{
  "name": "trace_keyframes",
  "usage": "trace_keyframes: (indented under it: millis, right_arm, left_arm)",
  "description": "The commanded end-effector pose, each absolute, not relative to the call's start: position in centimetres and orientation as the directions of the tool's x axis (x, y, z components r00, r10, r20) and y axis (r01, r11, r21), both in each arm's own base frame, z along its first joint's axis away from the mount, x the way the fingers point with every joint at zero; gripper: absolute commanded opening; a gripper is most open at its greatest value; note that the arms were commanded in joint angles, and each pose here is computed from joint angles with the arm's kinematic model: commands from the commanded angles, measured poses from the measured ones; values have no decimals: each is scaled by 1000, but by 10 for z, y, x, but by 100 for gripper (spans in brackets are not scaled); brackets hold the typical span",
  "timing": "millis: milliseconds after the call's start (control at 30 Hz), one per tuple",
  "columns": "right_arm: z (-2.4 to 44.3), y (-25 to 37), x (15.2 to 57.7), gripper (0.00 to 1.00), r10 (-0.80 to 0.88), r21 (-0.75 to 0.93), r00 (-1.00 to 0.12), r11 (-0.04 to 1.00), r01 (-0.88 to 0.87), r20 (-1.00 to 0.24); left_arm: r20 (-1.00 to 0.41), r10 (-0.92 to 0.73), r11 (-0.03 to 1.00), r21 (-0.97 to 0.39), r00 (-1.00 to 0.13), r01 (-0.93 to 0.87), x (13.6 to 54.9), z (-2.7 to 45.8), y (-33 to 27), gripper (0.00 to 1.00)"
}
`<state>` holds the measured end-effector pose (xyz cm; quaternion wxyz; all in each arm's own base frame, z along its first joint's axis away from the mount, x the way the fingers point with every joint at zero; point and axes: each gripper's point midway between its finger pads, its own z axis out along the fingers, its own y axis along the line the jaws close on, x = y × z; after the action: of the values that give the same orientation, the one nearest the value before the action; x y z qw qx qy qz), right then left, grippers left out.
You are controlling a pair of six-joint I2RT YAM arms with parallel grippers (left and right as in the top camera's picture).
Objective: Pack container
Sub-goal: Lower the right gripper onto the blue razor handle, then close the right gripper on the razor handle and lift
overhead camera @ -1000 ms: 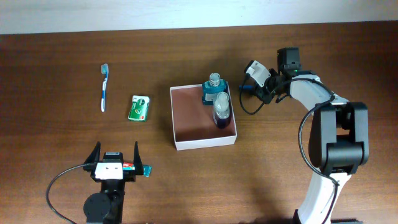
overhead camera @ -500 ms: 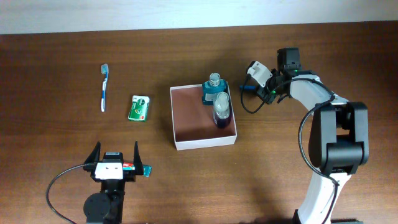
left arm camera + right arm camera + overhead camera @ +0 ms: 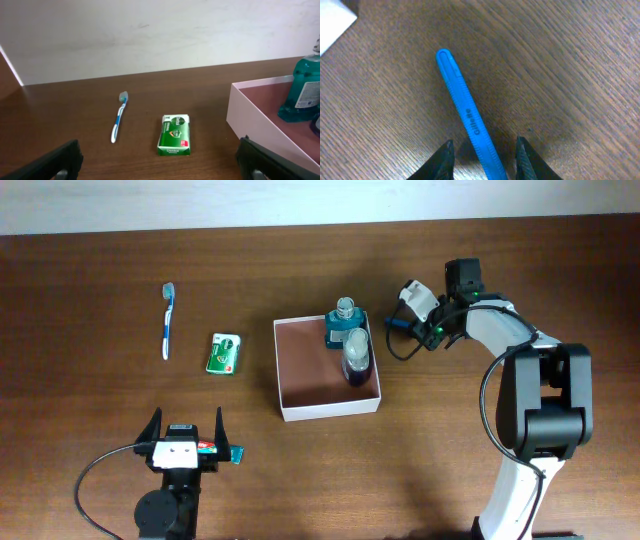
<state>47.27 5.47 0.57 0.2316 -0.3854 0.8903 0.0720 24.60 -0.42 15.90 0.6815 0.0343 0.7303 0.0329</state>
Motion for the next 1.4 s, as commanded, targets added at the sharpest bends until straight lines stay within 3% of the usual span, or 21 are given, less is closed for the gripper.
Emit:
trace_keyframes:
  millis: [0,433,700,900,1200,1367]
  right_arm:
    - [-5,57,468,33,-568,20,-690,766,-643,-448]
    - [-11,57,448,41,-244,214,-912,921,-324,-330]
    - [-3,81,433,45,-182,380,-940,880,-286,-287]
    - [5,88,434,46,-51,458,-972,875,-153,-227]
    - [4,84,437,46,-76,432,-965,884,-182,-251]
    - [-7,59,437,46,-183,263,-948,931,-251,-259]
  left_arm:
    - [-990,115,993,115,-77,3,246,157,-4,99]
    - [-990,115,993,115,-77,3,246,157,-4,100]
    - [-990,115,993,115,-77,3,246,157,-4,99]
    - [-990,115,993,115,-77,3,246,157,-4,99]
    - [-990,115,993,115,-77,3,246,157,-4,99]
    - [-990,115,993,115,-77,3,246,157,-4,99]
